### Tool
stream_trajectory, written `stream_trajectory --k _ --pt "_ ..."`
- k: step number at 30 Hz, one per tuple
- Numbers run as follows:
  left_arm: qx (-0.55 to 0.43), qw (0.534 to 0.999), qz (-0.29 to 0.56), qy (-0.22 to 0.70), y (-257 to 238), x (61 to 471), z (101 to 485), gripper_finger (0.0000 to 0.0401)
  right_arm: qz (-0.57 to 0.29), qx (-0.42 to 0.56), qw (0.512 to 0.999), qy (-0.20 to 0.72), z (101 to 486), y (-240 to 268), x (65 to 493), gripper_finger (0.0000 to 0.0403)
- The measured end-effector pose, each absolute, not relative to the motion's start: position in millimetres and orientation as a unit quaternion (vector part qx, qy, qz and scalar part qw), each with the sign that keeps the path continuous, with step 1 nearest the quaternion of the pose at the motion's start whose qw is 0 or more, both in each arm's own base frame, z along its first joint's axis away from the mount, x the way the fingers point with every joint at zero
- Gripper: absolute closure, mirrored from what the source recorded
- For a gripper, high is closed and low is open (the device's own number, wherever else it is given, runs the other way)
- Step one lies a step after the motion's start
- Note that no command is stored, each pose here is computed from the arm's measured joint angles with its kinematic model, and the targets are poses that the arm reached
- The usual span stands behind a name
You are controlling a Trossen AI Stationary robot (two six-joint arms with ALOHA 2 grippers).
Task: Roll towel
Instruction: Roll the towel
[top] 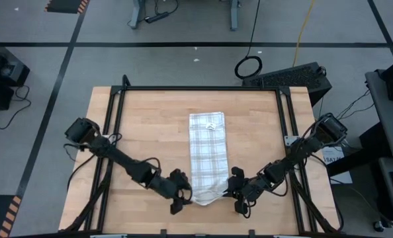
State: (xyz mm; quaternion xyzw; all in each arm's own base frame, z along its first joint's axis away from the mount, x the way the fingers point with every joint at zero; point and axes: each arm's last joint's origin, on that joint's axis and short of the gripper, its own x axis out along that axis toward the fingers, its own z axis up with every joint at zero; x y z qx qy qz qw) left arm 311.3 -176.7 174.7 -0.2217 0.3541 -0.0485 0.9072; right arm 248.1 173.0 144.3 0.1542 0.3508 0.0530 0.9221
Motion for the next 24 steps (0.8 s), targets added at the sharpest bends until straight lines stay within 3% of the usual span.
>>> stream_trajectory --k 6,24 --pt "-0.166 0.923 -0.028 0.345 -183.0 311.1 162.2 0.0075 0.050 0.152 0.923 0.349 144.5 169.2 250.9 0.0402" --pt "-0.148 0.922 -0.047 0.356 -185.0 324.3 127.7 0.0081 0.049 0.156 0.921 0.355 144.0 165.0 253.4 0.0403"
